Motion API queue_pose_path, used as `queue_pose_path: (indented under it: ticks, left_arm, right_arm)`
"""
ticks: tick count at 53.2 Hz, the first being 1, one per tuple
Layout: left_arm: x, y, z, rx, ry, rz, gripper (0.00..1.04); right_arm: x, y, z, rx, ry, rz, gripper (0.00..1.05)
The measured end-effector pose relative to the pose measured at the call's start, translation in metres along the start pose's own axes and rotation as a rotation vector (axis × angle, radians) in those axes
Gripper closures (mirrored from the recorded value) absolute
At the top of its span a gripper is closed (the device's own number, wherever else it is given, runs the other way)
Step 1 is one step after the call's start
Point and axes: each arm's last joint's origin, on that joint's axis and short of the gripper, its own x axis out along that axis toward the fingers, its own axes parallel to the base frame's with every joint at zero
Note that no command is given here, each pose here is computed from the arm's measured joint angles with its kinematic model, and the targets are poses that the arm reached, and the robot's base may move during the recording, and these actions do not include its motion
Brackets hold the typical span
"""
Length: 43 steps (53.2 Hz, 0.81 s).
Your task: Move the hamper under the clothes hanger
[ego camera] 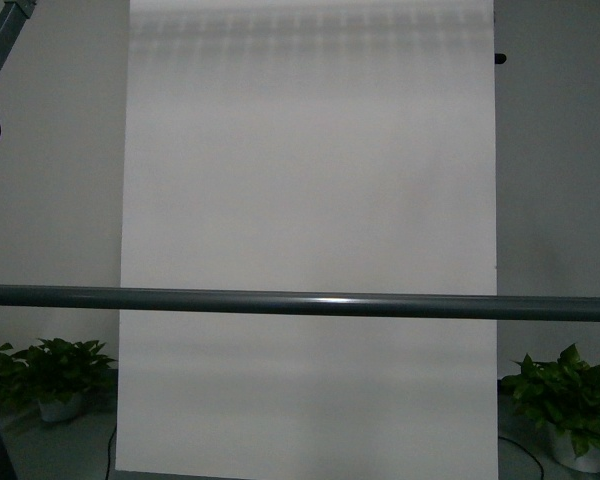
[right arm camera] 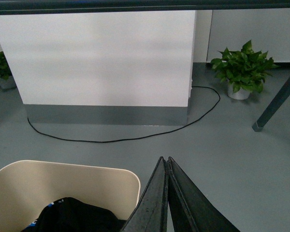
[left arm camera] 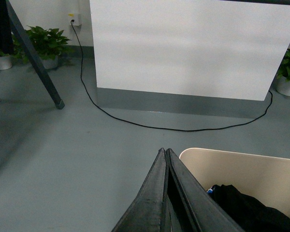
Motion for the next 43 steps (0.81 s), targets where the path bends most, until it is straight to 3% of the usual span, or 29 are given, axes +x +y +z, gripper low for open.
queue_pose_path:
  ticks: [9,16,18,27,39,43]
  left_arm:
    - [-0.0001,0.0,0.0001,-0.001,-0.001,0.0,1.0]
    - [-0.0001,0.0,0.0001,0.0,-0.001,0.0,0.83]
    - [-0.0001,0.0,0.0001,0.0,-0.001,0.0,0.78]
    - [-0.0001,0.0,0.0001,0.0,-0.001,0.0,0.49]
    - [-0.0001,0.0,0.0001,0.001,-0.002,0.0,0.05]
    - [-0.0001,0.0,0.0001,0.001,-0.001,0.0,0.07]
  right_arm:
    - [0.0,0.0,0.0,0.0,0.0,0.0,1.02]
    - [0.0,0.0,0.0,-0.001,0.0,0.0,1.02]
    - [0.0,0.0,0.0,-0.001,0.0,0.0,0.98]
    - [0.0,0.0,0.0,-0.001,0.0,0.0,0.71]
    - [0.0,0.0,0.0,-0.001,0.0,0.0,0.24]
    - [0.0,0.0,0.0,-0.001,0.0,0.0,0.12]
